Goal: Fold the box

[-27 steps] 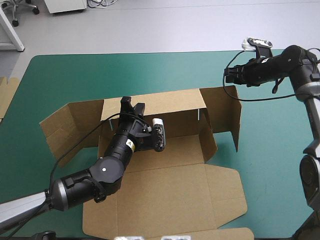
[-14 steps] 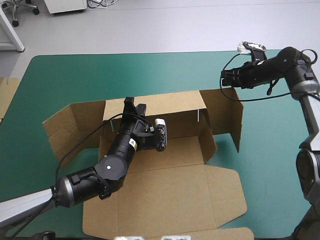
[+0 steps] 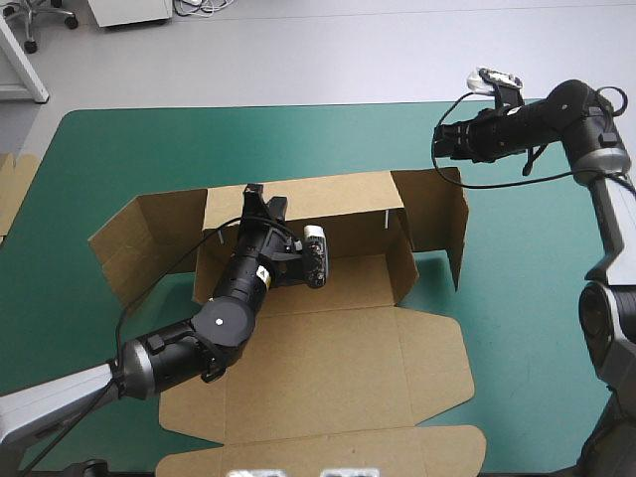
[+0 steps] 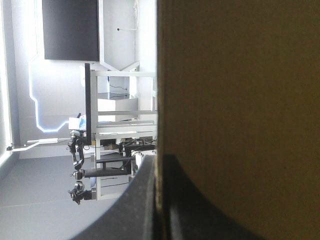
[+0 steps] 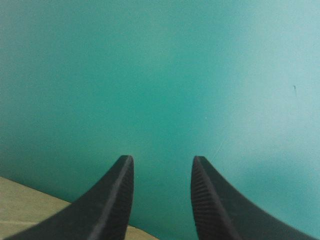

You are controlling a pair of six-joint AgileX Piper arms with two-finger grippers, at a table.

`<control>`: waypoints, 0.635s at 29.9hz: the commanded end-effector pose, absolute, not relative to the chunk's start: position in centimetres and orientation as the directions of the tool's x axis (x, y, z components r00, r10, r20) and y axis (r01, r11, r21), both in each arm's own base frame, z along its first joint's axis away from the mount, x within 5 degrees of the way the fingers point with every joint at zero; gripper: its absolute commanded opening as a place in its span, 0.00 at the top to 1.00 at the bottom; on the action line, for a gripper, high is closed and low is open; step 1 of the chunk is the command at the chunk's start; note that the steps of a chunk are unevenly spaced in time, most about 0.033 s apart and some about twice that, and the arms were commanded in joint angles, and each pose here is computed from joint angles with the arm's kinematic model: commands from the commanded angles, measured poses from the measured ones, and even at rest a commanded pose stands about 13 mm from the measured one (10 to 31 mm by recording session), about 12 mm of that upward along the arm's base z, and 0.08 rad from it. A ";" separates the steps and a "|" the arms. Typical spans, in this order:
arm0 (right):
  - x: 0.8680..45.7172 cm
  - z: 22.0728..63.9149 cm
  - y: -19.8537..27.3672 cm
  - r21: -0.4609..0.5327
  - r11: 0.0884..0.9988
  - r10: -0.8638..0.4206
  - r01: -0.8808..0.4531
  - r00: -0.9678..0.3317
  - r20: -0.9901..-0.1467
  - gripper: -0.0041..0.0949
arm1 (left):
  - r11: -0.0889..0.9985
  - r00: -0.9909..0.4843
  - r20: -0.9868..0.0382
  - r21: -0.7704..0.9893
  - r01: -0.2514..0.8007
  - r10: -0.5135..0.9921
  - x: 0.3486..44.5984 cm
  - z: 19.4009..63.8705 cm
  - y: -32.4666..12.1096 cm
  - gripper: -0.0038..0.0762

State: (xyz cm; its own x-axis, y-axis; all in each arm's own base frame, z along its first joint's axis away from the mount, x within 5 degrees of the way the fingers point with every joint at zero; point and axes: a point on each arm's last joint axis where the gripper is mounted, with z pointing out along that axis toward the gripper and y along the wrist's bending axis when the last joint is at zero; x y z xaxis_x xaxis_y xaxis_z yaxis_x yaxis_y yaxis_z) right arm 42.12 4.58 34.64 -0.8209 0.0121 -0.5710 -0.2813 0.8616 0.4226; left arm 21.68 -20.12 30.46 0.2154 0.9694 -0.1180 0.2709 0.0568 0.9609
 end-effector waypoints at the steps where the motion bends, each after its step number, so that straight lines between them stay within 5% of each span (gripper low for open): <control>1: 41.4 37.5 4.9 0.420 0.844 0.018 -0.333 -0.766 -0.643 0.60 | 0.089 0.218 -0.127 0.981 0.174 0.968 21.7 32.6 -19.8 0.97; 19: 39.9 37.2 5.5 0.455 0.792 -0.093 -0.406 -0.818 -0.568 0.65 | 0.061 0.184 -0.098 0.979 0.195 0.978 22.5 31.0 -20.5 0.97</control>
State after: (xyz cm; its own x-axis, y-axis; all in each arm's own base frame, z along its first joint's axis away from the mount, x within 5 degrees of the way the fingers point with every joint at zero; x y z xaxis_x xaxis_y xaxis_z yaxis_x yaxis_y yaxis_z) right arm 41.69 5.09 33.07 -0.8745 -0.0964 -0.4753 -0.3379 0.8241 0.4546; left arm 22.30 -20.81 28.97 0.1970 0.9748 -0.1050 0.2929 0.0437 0.9551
